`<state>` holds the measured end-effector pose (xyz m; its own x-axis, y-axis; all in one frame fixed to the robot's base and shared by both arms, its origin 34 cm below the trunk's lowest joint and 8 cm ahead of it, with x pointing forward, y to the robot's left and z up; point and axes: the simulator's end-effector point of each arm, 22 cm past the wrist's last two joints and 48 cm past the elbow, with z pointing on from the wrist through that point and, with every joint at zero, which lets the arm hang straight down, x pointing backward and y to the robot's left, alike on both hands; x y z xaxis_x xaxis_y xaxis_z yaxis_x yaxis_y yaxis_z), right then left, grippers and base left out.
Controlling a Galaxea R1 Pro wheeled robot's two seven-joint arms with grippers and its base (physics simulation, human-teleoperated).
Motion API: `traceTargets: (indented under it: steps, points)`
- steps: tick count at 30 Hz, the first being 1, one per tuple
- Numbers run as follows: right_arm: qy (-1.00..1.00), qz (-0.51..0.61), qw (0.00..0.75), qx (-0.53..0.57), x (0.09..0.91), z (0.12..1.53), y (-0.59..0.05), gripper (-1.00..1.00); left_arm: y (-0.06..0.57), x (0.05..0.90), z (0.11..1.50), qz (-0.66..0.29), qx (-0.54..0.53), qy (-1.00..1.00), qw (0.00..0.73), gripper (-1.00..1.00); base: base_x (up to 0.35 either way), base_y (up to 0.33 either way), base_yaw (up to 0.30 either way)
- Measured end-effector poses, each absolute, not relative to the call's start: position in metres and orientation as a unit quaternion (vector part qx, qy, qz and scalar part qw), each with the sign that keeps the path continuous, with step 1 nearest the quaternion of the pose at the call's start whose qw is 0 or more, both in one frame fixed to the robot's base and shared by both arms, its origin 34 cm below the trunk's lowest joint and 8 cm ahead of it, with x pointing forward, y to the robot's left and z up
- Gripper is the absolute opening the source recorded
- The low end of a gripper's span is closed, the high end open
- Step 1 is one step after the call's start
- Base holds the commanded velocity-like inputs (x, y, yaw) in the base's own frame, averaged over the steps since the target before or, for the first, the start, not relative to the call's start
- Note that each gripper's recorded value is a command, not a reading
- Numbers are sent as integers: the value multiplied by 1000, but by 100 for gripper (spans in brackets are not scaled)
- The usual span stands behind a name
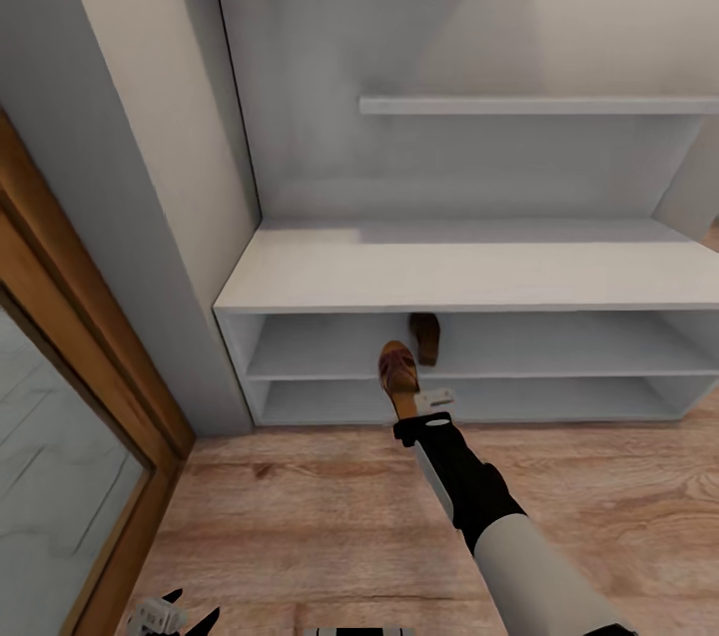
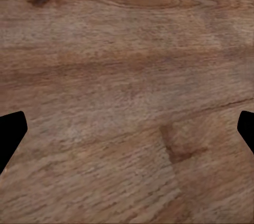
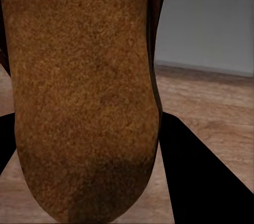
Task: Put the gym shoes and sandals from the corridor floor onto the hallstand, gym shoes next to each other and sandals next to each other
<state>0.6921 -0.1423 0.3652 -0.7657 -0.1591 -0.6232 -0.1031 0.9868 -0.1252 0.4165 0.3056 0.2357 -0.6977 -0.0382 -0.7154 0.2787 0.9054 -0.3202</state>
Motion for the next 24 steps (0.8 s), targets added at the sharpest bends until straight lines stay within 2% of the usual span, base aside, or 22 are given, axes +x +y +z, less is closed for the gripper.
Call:
traceTargets:
  steps: [4, 11, 17, 24]
  points:
    - [939, -42, 335, -70, 692, 365, -142, -100, 306, 417, 236, -207, 67, 898, 383, 100, 264, 0, 0]
    - [939, -42, 335, -70, 692, 365, -142, -100, 306, 416, 235, -207, 66, 898, 382, 100, 46, 0, 0]
    - [939, -42, 335, -70, 692, 365, -142, -100, 306, 417, 236, -207, 66, 898, 383, 100, 221, 0, 0]
    - [939, -42, 335, -70, 692, 365, -143, -100, 306, 416, 235, -207, 66, 898, 382, 100, 47, 0, 0]
